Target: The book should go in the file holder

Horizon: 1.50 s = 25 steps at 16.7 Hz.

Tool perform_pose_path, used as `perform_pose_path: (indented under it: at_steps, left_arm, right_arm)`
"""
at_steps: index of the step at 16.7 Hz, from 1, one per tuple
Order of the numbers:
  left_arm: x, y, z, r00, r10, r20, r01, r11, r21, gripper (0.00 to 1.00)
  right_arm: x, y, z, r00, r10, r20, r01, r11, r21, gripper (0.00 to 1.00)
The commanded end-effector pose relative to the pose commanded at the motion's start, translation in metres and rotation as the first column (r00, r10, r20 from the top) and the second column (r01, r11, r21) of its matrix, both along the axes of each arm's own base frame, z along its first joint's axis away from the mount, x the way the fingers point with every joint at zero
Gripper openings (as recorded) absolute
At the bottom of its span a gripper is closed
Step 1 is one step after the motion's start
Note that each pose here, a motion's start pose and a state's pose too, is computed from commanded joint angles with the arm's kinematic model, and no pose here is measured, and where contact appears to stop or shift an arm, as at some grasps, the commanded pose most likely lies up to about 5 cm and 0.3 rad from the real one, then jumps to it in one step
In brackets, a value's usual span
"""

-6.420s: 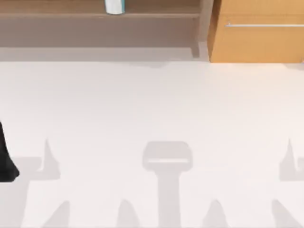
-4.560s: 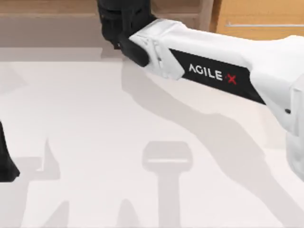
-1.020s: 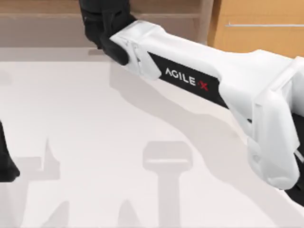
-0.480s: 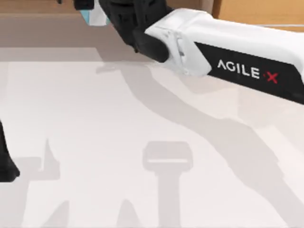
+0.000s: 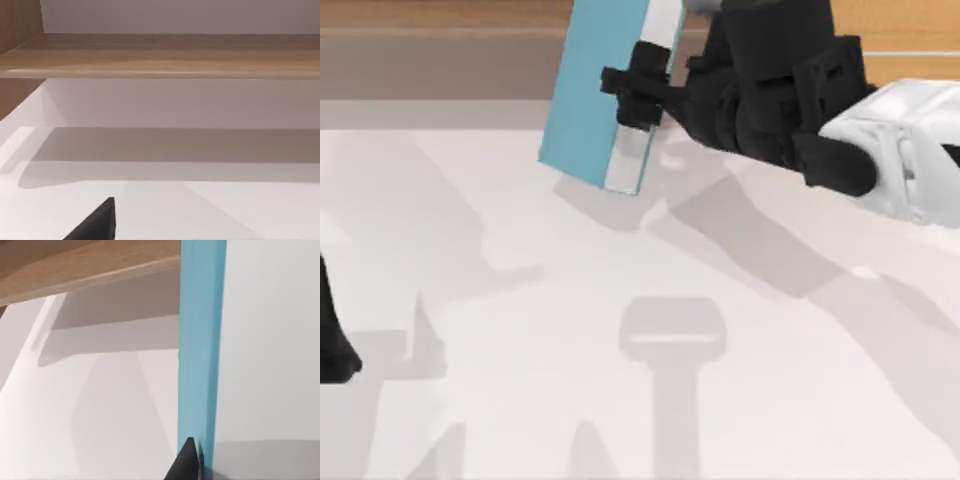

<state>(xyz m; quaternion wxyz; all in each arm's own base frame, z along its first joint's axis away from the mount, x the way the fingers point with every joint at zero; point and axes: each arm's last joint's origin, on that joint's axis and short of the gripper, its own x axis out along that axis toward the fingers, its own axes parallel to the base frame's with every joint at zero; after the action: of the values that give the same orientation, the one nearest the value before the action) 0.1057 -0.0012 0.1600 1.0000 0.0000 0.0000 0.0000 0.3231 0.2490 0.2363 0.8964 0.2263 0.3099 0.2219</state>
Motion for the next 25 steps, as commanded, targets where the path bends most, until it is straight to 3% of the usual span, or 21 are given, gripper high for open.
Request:
perform_pose_path:
  at_steps: [4, 7, 10, 13, 18, 21, 25]
  left_arm:
    - [0.0, 0.0, 0.0, 1.0, 0.0, 0.0, 0.0, 1.0, 0.0, 1.0]
    - [0.0, 0.0, 0.0, 1.0, 0.0, 0.0, 0.0, 1.0, 0.0, 1.0]
    - [0.0, 0.0, 0.0, 1.0, 0.0, 0.0, 0.0, 1.0, 0.0, 1.0]
    - [0.0, 0.0, 0.0, 1.0, 0.0, 0.0, 0.0, 1.0, 0.0, 1.0]
    - [0.0, 0.0, 0.0, 1.0, 0.0, 0.0, 0.0, 1.0, 0.0, 1.0]
    - [0.0, 0.0, 0.0, 1.0, 0.0, 0.0, 0.0, 1.0, 0.0, 1.0]
    - [0.0, 0.0, 0.0, 1.0, 0.0, 0.0, 0.0, 1.0, 0.0, 1.0]
  right_arm:
    - [-0.013, -0.081, -0.036, 0.961, -0.097, -0.259, 0.131, 0.984, 0.117, 0.0]
    - [-0.018, -0.144, -0.053, 0.899, -0.205, -0.388, 0.305, 0.927, 0.217, 0.0]
    - [-0.018, -0.207, -0.056, 0.836, -0.326, -0.442, 0.488, 0.81, 0.326, 0.0]
    - [-0.018, -0.27, -0.053, 0.773, -0.45, -0.447, 0.627, 0.65, 0.43, 0.0]
    - [-0.011, -0.361, -0.056, 0.659, -0.61, -0.439, 0.735, 0.397, 0.55, 0.0]
    - [-0.002, -0.4, -0.065, 0.615, -0.659, -0.433, 0.744, 0.303, 0.595, 0.0]
    - [0.014, -0.424, -0.079, 0.603, -0.672, -0.429, 0.734, 0.257, 0.628, 0.0]
